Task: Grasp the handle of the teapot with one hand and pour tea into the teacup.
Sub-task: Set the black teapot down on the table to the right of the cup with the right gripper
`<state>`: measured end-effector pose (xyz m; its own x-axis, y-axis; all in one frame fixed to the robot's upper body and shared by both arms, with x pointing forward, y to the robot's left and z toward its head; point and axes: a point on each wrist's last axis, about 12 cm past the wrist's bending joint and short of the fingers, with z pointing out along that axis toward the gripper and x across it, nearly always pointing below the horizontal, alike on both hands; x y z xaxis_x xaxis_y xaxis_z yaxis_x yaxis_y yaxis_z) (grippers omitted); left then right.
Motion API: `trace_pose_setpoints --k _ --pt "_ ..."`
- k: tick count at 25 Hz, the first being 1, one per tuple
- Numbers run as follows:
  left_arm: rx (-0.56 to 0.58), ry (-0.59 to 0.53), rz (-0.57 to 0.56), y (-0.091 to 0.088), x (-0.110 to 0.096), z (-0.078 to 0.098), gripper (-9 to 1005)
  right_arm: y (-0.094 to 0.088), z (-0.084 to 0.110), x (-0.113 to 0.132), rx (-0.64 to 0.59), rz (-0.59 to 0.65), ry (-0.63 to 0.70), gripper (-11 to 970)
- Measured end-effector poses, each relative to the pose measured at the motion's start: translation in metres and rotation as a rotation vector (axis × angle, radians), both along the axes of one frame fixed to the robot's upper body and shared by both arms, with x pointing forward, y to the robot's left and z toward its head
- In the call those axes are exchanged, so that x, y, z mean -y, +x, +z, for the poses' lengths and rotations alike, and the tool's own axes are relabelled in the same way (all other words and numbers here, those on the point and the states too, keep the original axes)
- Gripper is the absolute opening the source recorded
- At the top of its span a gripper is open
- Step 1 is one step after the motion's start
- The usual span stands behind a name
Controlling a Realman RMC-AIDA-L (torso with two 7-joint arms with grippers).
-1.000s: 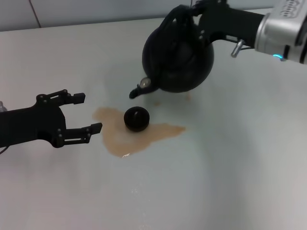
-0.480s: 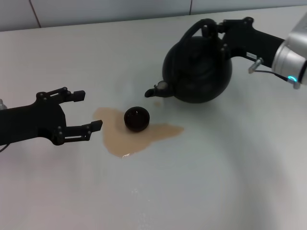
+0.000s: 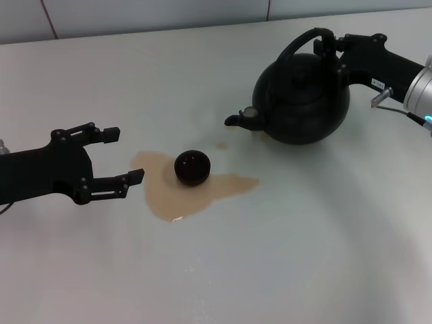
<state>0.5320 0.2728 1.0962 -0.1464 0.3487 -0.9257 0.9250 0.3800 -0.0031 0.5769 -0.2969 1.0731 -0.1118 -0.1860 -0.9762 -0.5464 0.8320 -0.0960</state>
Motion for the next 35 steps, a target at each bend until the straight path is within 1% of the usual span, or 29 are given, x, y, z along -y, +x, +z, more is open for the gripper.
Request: trace_pose_setpoints --k 4,22,28,33,35 --pt "0.007 0.002 -0.002 0.001 0.000 0.002 866 -0.001 -0.003 0.000 -0.011 -0.005 -0.001 114" --pt "0.017 0.009 -0.003 0.002 -0.001 0.004 866 -0.001 -0.006 0.005 -0.033 -0.035 0.002 206" --pt "0.020 0.009 -0.003 0.003 -0.001 0.005 866 -0.002 -0.005 0.009 -0.027 -0.055 0.020 333" --pt "0.024 0.010 -0.004 0.003 0.000 0.006 866 -0.003 -0.005 0.010 -0.028 -0.057 0.028 528" --pt "0.024 0.010 -0.004 0.003 0.000 0.006 866 -0.004 -0.005 0.010 -0.028 -0.055 0.030 649"
